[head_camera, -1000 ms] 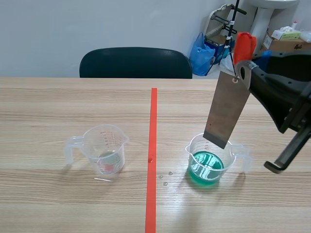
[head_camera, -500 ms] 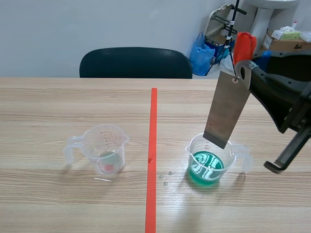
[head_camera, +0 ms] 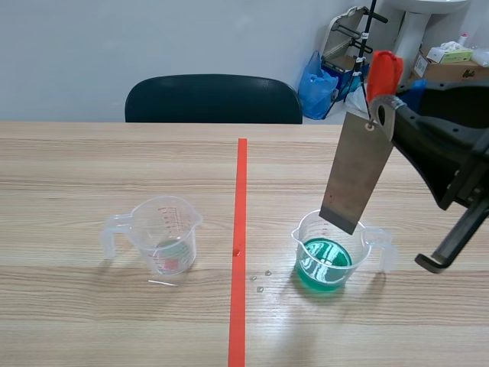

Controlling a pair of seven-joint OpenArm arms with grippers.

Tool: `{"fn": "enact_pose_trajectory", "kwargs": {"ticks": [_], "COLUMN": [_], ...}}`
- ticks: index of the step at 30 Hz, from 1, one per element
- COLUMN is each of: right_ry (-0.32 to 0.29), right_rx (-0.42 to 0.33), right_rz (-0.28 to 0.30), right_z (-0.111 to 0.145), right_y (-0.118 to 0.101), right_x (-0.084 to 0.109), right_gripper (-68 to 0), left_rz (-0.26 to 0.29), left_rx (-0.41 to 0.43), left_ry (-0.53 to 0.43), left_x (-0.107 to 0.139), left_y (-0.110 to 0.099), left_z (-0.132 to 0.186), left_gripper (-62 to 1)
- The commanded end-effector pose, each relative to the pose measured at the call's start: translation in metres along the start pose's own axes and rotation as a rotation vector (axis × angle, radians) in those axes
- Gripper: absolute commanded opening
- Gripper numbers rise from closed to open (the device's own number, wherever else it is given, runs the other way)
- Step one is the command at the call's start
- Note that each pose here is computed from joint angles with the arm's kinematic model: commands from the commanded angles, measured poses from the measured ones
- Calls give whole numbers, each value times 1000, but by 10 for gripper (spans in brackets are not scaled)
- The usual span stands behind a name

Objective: Do the redox reaction experiment

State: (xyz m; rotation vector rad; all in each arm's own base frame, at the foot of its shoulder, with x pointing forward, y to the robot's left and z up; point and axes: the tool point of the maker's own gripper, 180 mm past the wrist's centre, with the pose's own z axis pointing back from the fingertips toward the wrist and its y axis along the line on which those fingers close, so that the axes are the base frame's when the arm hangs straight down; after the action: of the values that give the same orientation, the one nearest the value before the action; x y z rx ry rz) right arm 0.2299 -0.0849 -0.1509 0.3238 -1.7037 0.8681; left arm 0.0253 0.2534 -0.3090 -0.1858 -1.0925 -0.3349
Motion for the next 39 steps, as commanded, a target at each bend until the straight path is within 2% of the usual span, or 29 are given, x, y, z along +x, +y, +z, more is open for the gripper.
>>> {"fn": "enact_pose_trajectory", "kwargs": {"ticks": [1,17,25,30,39], "right_ry": [-43,-43,-43,-24,-86], "right_rx": [-6,-5,47,94,150], "right_rz": [19,18,14,12,-42], "right_z": [-2,-2,-7,-17,-45], "right_y": [-4,-4,1,8,21], "right_x": [13,13,14,11,27], "right_gripper": [-662,-662,-662,-662,-662], "left_rz": [14,14,16,16,16], "left_rx": [-1,-1,0,0,0], "left_ry": [-26,-25,-25,-21,-22], "left_x": [6,5,5,4,5], "left_y": [-2,-2,-2,-2,-2], "left_z": [-1,-1,-1,-1,-1], "left_gripper": [14,14,14,14,14]}}
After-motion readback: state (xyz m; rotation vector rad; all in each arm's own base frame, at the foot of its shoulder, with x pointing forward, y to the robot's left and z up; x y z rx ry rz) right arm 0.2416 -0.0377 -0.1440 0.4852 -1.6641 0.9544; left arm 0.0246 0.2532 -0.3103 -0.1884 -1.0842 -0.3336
